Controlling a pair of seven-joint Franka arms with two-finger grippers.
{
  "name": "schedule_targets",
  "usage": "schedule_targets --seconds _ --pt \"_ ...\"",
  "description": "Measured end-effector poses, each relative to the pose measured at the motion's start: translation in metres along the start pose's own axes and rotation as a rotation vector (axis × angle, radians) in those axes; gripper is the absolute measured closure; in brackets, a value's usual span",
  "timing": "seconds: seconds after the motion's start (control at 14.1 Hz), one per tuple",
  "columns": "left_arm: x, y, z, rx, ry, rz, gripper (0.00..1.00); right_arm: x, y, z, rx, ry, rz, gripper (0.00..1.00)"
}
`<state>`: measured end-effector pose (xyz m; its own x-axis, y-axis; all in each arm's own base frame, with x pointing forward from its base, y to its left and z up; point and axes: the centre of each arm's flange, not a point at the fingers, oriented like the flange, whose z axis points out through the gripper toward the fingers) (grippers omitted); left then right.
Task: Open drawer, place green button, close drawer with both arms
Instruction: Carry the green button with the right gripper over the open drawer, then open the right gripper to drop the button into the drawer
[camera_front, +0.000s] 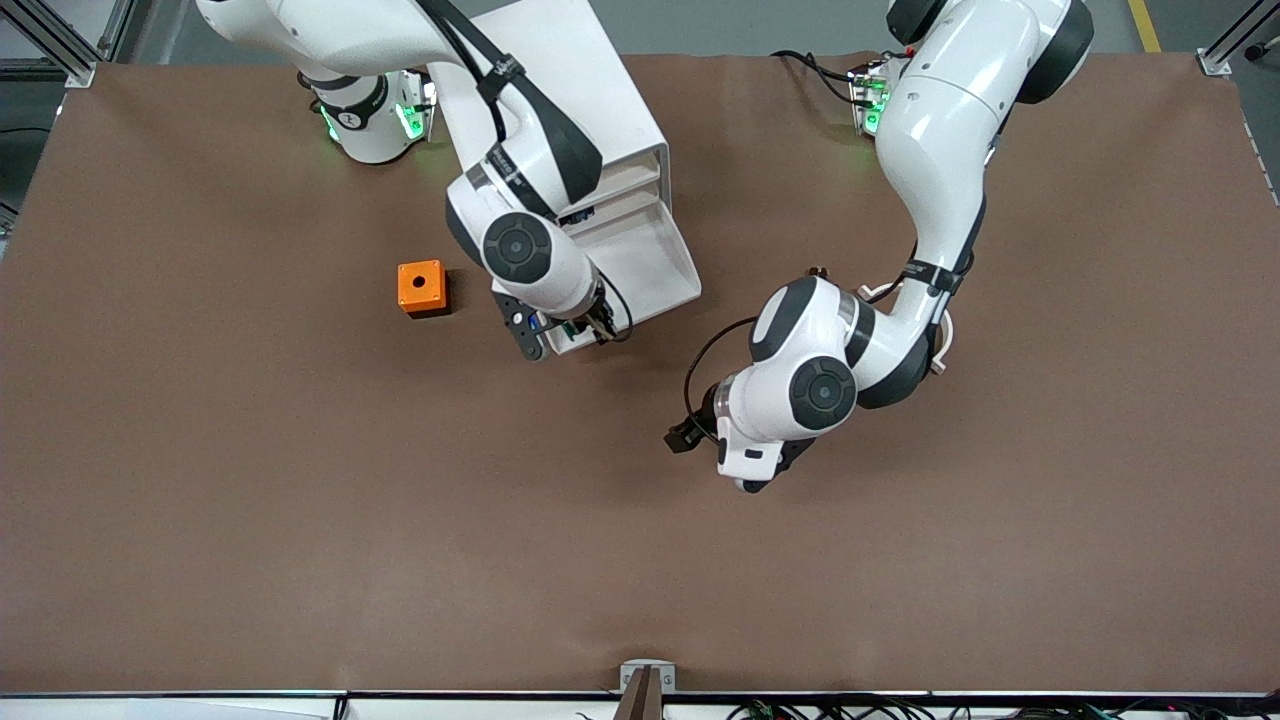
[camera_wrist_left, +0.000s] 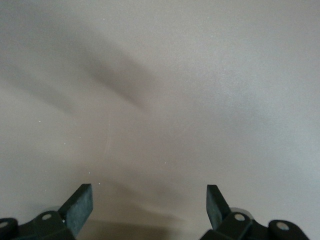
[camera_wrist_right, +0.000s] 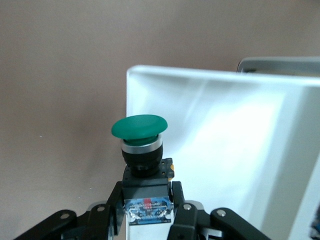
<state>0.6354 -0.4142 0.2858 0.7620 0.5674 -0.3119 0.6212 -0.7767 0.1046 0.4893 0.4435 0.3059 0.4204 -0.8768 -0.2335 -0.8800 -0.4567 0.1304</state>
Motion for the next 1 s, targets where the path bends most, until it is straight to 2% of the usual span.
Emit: schedule_targets --seconds 0.28,0.5,0.78,0.92,1.0 --pt "-0.016 0.004 0.008 0.041 0.059 0.06 0.0 -0.012 0.011 0.028 0.022 0.007 0.039 0.59" --pt "-0.042 0.011 0.02 0.079 0.1 0.12 0.0 -0.009 0.012 0.029 0.021 0.01 0.049 0.56" --pt "-0.082 0.018 0.041 0.118 0.133 0.121 0.0 0.001 0.011 0.016 0.025 0.015 0.029 0.22" --pt "-0.097 0.018 0.053 0.137 0.134 0.134 0.0 0.026 0.007 -0.013 0.024 0.016 -0.018 0.01" --pt "-0.104 0.017 0.058 0.146 0.132 0.141 0.0 0.047 0.005 -0.034 0.019 0.014 -0.053 0.0"
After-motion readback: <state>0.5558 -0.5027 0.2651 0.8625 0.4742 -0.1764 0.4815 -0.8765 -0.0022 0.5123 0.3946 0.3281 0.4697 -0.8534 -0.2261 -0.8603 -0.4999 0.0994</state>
